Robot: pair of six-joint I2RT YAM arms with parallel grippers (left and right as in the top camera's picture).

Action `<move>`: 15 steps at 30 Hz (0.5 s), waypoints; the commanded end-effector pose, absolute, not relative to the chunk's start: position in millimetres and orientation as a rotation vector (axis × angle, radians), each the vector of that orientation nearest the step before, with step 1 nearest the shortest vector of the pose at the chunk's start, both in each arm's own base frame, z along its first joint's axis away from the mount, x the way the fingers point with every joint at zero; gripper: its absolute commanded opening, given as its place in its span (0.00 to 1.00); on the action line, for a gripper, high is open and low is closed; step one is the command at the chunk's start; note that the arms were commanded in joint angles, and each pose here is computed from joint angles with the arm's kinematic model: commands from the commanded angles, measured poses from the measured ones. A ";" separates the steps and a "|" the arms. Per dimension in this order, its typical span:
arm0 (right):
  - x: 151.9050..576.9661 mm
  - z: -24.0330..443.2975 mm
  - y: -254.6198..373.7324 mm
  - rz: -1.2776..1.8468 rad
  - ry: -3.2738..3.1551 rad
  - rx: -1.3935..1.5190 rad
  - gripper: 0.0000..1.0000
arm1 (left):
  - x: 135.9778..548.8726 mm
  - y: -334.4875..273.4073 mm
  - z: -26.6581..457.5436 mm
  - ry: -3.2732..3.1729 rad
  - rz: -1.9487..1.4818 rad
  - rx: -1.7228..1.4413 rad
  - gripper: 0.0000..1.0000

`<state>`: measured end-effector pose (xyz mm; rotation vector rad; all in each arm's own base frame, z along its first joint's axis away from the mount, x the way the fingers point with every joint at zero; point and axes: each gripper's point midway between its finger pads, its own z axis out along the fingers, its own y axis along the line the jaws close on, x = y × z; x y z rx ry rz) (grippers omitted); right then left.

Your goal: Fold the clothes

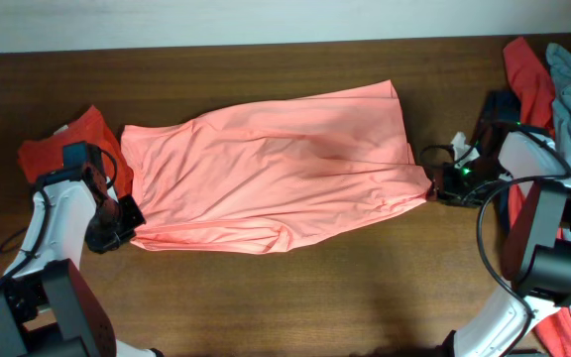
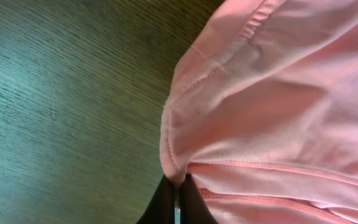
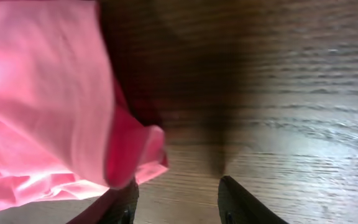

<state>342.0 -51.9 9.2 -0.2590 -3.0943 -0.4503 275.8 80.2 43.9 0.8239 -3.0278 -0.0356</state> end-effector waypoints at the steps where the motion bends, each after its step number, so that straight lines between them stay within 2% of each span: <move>1: 341.8 8.5 -46.1 -0.499 -3.082 -0.266 0.47 | 275.5 80.7 47.0 -3.043 -0.035 0.818 0.00; 15: 355.7 12.3 -27.0 -0.626 -3.115 -0.224 0.47 | 275.4 80.6 47.0 -3.043 -0.035 0.818 0.00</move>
